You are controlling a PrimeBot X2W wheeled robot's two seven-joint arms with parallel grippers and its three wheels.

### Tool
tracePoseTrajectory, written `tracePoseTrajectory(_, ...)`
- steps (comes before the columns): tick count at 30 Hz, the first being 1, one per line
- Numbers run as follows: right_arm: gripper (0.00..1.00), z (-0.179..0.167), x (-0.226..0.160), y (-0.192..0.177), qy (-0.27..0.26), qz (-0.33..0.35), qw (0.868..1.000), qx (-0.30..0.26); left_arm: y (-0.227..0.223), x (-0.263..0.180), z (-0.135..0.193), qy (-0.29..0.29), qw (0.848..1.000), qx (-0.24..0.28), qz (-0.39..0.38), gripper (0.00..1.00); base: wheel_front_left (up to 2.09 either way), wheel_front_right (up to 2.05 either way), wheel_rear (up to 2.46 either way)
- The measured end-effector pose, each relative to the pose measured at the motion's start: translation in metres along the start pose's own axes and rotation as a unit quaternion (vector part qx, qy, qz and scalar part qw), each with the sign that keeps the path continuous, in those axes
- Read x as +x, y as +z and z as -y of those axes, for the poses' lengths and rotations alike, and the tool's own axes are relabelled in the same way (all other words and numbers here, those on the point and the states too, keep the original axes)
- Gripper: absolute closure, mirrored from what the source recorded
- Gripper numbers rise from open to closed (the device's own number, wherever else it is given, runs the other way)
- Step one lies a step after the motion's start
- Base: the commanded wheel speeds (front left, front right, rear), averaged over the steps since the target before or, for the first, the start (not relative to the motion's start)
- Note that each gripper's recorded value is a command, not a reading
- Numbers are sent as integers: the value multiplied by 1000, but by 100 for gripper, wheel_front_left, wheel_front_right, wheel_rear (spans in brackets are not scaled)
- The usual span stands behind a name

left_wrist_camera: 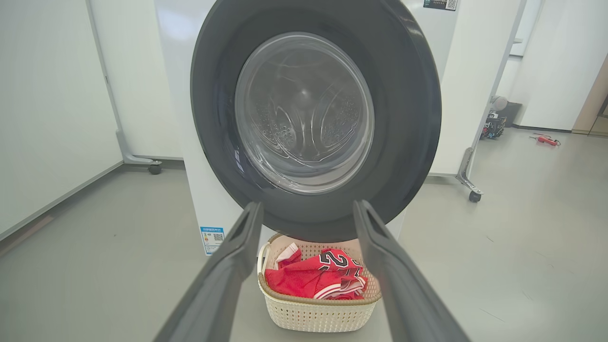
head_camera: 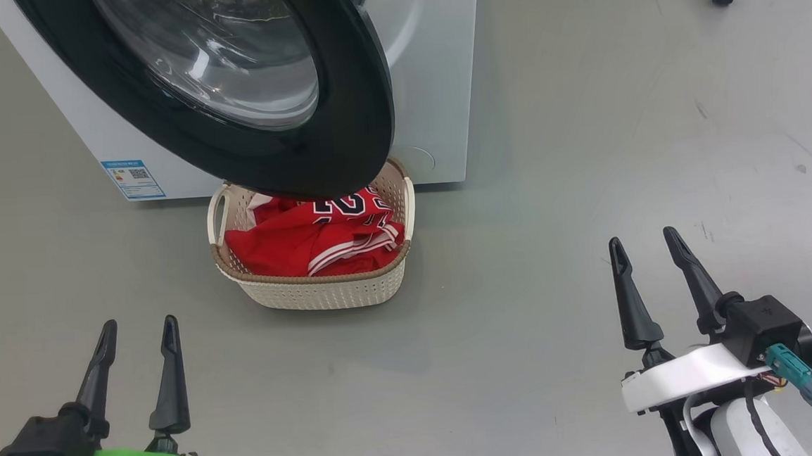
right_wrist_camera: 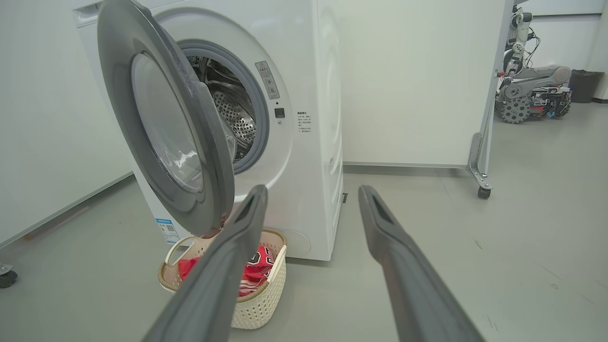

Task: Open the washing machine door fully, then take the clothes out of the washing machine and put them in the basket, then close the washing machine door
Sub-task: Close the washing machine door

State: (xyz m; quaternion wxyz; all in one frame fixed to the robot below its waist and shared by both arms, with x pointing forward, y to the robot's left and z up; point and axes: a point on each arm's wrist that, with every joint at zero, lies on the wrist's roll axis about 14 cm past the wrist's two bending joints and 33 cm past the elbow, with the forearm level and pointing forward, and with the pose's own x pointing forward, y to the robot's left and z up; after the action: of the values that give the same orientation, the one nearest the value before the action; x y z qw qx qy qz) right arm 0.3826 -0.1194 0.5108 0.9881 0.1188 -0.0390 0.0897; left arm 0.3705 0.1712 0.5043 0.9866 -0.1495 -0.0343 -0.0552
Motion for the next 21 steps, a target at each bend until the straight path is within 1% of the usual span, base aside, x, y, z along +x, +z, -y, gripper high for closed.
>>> tracePoseTrajectory(7, 0, -3, 4, 5, 5, 8, 1000, 0, -3, 0, 2, -2, 1000, -2, -4, 0, 0, 0, 0)
tracePoseTrajectory(8, 82, -3, 4, 5, 5, 8, 1000, 0, -3, 0, 2, -2, 1000, -2, -4, 0, 0, 0, 0)
tracePoseTrajectory(9, 100, -3, 5, 7, 7, 13, 1000, 0, -4, 0, 4, -5, 1000, -3, -5, 0, 0, 0, 0)
tracePoseTrajectory(15, 100, -15, 15, 9, 37, 17, 999, -11, -10, 0, 7, -7, 1000, -9, -13, 0, 0, 0, 0)
tracePoseTrajectory(19, 100, -33, 25, 6, 76, 16, 997, -18, -14, 0, 7, -4, 1000, -13, -19, 0, 0, 0, 0)
tracePoseTrajectory(21, 100, -46, 30, 4, 105, 14, 994, -26, -15, 1, 6, -1, 1000, -15, -19, 0, 0, 0, 0)
